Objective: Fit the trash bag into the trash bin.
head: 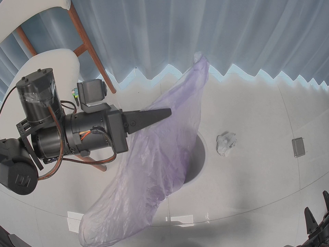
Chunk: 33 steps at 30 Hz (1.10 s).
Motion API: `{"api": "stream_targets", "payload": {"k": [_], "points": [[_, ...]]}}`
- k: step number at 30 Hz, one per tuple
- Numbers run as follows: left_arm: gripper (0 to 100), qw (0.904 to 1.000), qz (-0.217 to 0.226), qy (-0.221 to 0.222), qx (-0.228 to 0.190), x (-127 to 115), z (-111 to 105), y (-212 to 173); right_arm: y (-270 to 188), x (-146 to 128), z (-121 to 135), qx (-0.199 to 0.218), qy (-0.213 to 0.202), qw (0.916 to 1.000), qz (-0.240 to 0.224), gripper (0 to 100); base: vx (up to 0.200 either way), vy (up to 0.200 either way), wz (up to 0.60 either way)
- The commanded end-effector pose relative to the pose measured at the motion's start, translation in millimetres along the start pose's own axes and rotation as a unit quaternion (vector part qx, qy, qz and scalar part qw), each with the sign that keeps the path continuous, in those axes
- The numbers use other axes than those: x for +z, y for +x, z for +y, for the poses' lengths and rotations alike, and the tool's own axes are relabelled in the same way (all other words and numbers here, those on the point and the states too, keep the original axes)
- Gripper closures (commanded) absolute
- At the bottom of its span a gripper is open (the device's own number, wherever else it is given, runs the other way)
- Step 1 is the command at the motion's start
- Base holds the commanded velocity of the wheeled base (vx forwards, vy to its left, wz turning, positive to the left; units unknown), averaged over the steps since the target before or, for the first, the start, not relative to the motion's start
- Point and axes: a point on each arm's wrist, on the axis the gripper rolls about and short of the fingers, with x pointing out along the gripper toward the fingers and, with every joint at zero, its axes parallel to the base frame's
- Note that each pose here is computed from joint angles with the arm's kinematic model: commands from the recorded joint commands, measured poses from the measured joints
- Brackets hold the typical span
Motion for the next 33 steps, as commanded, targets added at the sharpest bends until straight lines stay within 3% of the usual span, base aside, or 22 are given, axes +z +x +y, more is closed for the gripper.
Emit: {"api": "stream_targets", "payload": {"k": [1,15,19,25,33], "points": [[100,1.0000,0.004,-0.005,0.002,1,13,5,0,-5,0,0.000,0.000,1.0000,0.000,0,0.000,0.000,0.00],[100,0.9999,0.010,-0.006,-0.005,15,8,10,0,-5,0,0.000,0.001,1.0000,0.000,0,0.200,0.000,0.00],[100,0.9997,0.019,-0.012,-0.005,5,5,10,0,-5,0,0.000,0.001,1.0000,0.000,0,0.050,0.000,0.00],[100,0.9978,0.045,-0.033,0.035,-26,-5,2,0,-5,0,0.004,-0.004,1.0000,0.001,0,0.000,0.000,0.00],[100,0.9968,0.069,-0.018,0.037,-42,-1,0,0,-5,0,0.010,-0.013,0.9999,0.002,0,0.000,0.000,0.00]]}}
